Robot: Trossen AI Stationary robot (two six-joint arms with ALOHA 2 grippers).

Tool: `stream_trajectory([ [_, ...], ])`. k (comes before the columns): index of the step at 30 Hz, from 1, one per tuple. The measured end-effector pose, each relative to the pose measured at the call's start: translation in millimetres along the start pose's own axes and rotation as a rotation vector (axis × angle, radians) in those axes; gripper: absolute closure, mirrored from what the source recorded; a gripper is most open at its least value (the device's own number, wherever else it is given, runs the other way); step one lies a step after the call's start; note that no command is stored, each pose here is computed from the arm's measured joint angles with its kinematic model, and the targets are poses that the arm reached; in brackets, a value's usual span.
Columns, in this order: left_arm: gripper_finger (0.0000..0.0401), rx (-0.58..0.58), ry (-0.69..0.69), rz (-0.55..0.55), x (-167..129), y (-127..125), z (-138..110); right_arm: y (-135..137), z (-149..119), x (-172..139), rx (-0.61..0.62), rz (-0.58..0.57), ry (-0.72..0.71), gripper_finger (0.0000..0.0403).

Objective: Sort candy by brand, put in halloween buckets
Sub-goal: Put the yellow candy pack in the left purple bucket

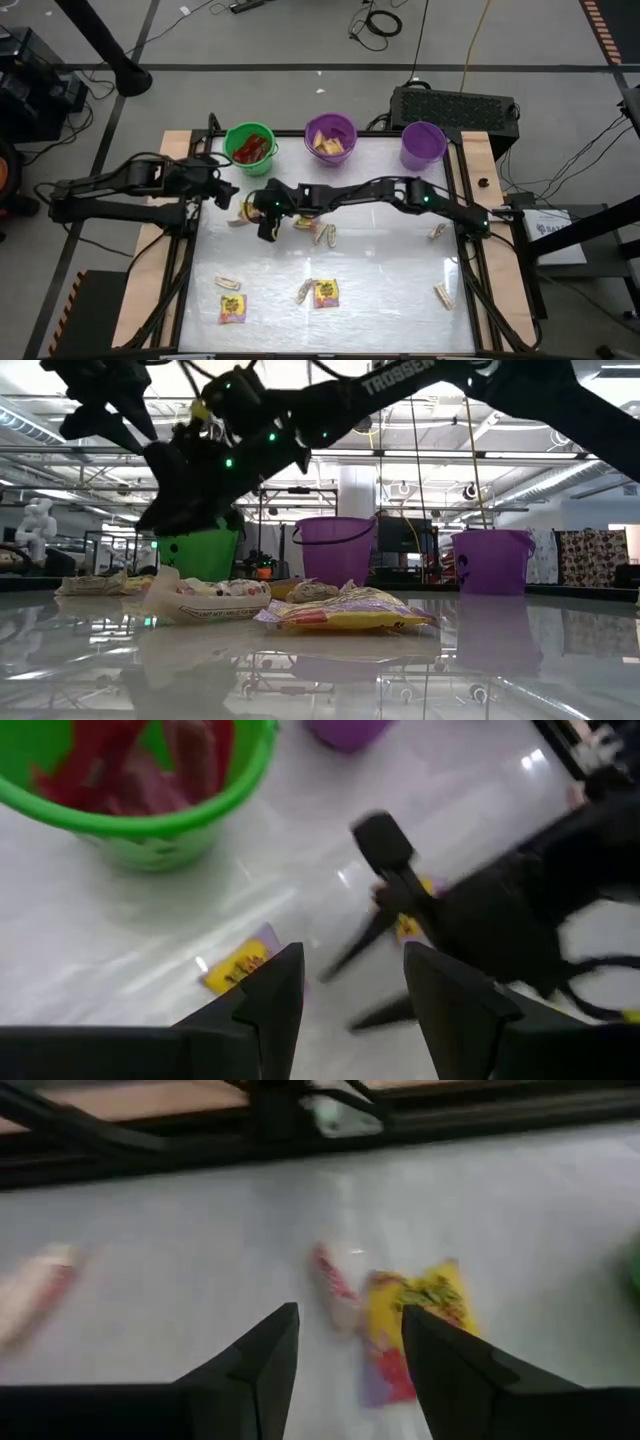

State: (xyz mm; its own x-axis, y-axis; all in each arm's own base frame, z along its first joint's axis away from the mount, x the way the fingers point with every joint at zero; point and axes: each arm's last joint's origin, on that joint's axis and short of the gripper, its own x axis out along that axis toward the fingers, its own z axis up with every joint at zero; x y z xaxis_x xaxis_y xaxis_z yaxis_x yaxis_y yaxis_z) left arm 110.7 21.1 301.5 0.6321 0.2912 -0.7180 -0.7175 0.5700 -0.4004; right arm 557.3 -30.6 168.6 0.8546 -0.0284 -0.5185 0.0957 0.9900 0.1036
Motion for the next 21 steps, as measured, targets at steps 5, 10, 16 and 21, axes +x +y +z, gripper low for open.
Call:
stream_trajectory([
  [5, 0.0221, 0.026, 0.023, 0.003, 3, -2, 0, -7, -15, 15, -0.009, -0.016, 0.000, 0.0231],
  [10, 0.0221, 0.042, 0.047, 0.030, 11, -5, 1, -17, -26, 27, -0.003, -0.030, -0.019, 0.0231],
  [16, 0.0221, 0.094, 0.079, 0.060, 24, -10, 3, -28, -51, 43, 0.030, -0.032, 0.040, 0.0231],
  [21, 0.0221, 0.123, 0.120, 0.099, 36, -14, 3, -29, -61, 45, 0.056, 0.000, 0.121, 0.0231],
])
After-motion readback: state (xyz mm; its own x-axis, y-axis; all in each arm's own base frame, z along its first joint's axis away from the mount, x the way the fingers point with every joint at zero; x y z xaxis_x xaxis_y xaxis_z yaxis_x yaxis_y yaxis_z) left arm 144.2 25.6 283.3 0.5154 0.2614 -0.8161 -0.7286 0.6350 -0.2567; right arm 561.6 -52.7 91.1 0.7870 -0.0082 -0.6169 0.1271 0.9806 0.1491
